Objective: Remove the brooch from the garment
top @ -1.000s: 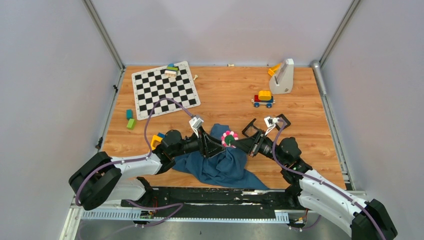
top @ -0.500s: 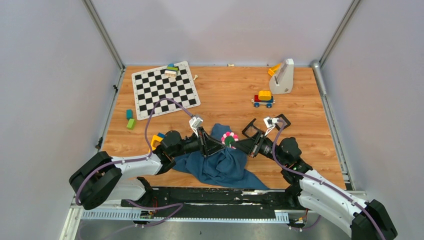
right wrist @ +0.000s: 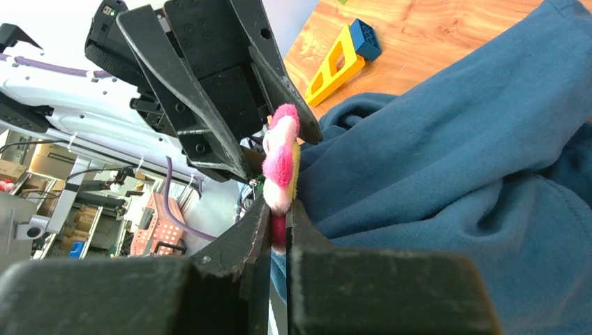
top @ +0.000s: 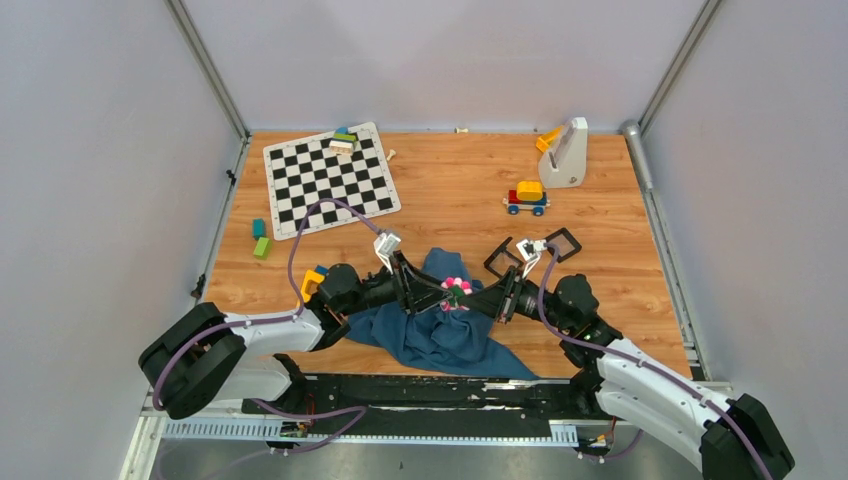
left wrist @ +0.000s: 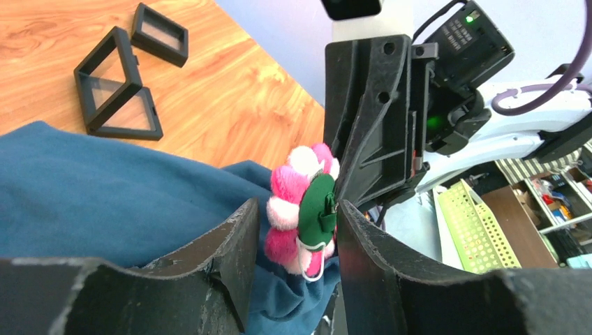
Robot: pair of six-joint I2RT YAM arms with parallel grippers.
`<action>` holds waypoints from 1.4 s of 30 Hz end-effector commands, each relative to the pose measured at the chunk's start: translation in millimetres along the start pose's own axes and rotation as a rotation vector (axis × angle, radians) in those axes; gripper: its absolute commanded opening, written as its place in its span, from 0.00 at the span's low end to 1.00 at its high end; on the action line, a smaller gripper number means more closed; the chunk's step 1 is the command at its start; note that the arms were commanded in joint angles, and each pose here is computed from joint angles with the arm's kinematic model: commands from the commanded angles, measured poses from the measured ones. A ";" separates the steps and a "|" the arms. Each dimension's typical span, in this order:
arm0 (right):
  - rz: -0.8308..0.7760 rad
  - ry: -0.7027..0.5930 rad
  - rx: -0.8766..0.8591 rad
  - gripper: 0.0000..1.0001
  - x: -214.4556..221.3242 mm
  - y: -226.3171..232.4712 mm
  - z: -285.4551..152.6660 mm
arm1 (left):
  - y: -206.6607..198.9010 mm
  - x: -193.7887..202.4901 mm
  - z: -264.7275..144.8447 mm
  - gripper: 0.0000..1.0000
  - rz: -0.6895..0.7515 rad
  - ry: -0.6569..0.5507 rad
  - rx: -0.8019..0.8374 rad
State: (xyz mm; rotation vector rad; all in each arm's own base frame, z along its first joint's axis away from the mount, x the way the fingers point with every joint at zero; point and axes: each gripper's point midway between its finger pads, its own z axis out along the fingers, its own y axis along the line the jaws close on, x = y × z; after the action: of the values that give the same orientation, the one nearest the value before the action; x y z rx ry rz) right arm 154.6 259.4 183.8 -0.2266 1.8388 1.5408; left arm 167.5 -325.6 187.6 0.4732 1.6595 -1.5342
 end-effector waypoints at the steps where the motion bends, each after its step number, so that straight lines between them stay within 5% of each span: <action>1: -0.055 0.009 -0.080 0.00 1.7 16.0 -3.9 | -23.8 -22.3 0.3 0.50 0.028 -0.083 0.093; 5: -0.039 0.006 -0.083 0.00 0.6 17.6 -3.6 | -30.0 -19.8 2.0 0.28 0.031 -0.064 0.136; 11: -0.008 -0.041 -0.043 0.00 -8.3 14.0 -3.1 | -33.6 -10.3 1.0 0.50 0.006 -0.032 0.178; 14: -0.008 -0.054 -0.052 0.00 -11.8 17.6 -3.7 | -35.5 -5.0 -1.4 0.50 -0.004 -0.020 0.201; 20: 0.004 -0.036 -0.066 0.00 -10.7 20.5 -1.7 | -42.0 4.5 1.3 0.28 -0.031 0.028 0.272; 25: 0.013 -0.018 -0.079 0.02 -8.7 22.3 0.2 | -41.6 9.9 5.1 0.00 -0.055 0.050 0.301; 34: -0.001 0.007 -0.095 0.20 -5.4 25.5 -0.6 | -36.7 6.4 5.4 0.00 -0.055 0.024 0.270; 42: -0.008 0.039 -0.112 0.20 -2.2 28.0 1.6 | -39.4 4.3 4.8 0.00 -0.052 0.022 0.276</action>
State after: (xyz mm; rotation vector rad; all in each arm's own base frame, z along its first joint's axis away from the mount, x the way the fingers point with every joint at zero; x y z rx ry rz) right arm 142.2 261.0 179.7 -0.2520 1.8776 1.6050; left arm 152.8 -335.1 189.4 0.5121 1.5854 -1.7660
